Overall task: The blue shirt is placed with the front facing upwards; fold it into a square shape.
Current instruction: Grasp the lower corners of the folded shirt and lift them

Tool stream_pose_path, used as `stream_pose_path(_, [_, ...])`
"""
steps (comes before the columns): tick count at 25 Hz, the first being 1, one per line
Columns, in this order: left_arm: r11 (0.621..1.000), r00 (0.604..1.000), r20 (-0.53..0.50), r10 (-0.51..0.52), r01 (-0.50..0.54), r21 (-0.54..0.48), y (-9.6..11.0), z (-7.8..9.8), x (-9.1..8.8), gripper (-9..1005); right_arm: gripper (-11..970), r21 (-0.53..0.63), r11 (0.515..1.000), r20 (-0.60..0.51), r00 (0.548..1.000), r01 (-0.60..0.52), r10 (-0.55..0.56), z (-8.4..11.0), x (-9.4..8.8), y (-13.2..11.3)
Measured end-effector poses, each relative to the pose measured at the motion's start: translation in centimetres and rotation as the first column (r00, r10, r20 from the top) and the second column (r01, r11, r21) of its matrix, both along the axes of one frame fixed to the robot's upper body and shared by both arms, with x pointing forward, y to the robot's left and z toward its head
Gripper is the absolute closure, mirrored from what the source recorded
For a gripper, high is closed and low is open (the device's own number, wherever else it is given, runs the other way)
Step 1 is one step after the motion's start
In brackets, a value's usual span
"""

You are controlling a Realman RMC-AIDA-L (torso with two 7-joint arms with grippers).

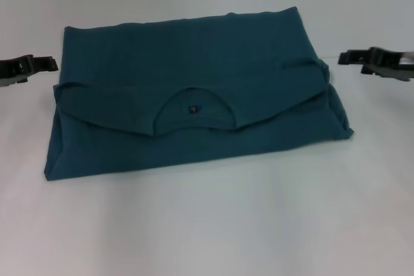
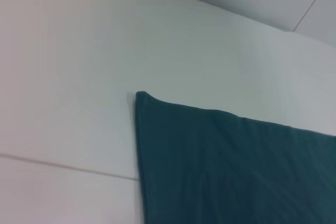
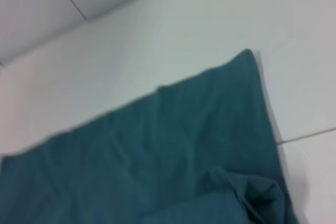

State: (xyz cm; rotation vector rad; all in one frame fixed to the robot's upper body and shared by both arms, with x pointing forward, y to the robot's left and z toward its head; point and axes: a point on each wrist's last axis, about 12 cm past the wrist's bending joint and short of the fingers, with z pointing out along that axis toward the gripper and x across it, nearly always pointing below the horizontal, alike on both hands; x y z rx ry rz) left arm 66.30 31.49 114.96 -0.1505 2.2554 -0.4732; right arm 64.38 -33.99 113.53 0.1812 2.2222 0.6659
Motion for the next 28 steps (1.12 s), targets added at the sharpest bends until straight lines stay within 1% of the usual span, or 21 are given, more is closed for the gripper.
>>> stream_pose_path(2, [1.0,1.0,-0.002,0.004,-0.004,-0.019,0.2,-0.1,-0.2,410,377,0.083,0.997,0.016,1.0,-0.002,0.0,0.6,-1.1,-1.2])
stream_pose_path(3, [0.999,1.0,-0.006,0.005,-0.005,-0.049,0.4,-0.2,-0.6,389,338,0.11,0.994,0.02,1.0,-0.004,0.002,0.7,-1.5,-1.7])
stream_pose_path(4, [0.993,1.0,-0.014,0.009,-0.011,-0.116,0.8,-0.4,-1.3,368,300,0.149,0.989,0.024,1.0,-0.015,0.011,0.9,-2.1,-2.2])
stream_pose_path(5, [0.99,1.0,-0.019,0.012,-0.015,-0.141,1.0,-0.5,-1.5,347,261,0.179,0.984,0.026,0.999,-0.026,0.021,1.0,-2.6,-2.6])
stream_pose_path(8, [0.97,0.999,-0.05,0.013,-0.024,-0.241,1.7,-1.0,-2.5,245,268,0.244,0.968,0.02,0.998,-0.06,0.057,1.1,-4.0,-3.4])
stream_pose_path(10, [0.95,0.996,-0.089,-0.005,-0.023,-0.31,2.1,-1.5,-3.3,176,273,0.272,0.958,0.013,0.996,-0.093,0.092,1.1,-4.8,-3.5])
stream_pose_path(11, [0.944,0.995,-0.101,-0.009,-0.025,-0.33,2.2,-1.7,-3.5,142,275,0.281,0.953,0.011,0.994,-0.109,0.111,1.1,-5.1,-3.5])
stream_pose_path(15, [0.898,0.984,-0.176,-0.034,-0.047,-0.437,2.5,-3.2,-5.0,128,275,0.305,0.936,0.002,0.983,-0.176,0.184,1.2,-5.9,-3.0])
stream_pose_path(18, [0.878,0.978,-0.205,-0.029,-0.073,-0.473,2.8,-4.1,-5.8,125,275,0.307,0.924,0.0,0.971,-0.227,0.239,1.2,-6.2,-2.5])
stream_pose_path(20, [0.869,0.974,-0.223,-0.029,-0.085,-0.487,3.0,-4.7,-6.5,126,275,0.31,0.916,0.003,0.964,-0.254,0.266,1.3,-6.3,-2.2])
stream_pose_path(25, [0.853,0.965,-0.262,-0.029,-0.112,-0.509,3.3,-6.0,-7.9,130,275,0.311,0.912,-0.001,0.96,-0.267,0.281,1.3,-6.4,-2.1])
stream_pose_path(28, [0.859,0.962,-0.271,-0.037,-0.108,-0.501,3.3,-6.6,-8.3,131,275,0.304,0.912,-0.003,0.957,-0.275,0.289,1.1,-6.3,-2.1])
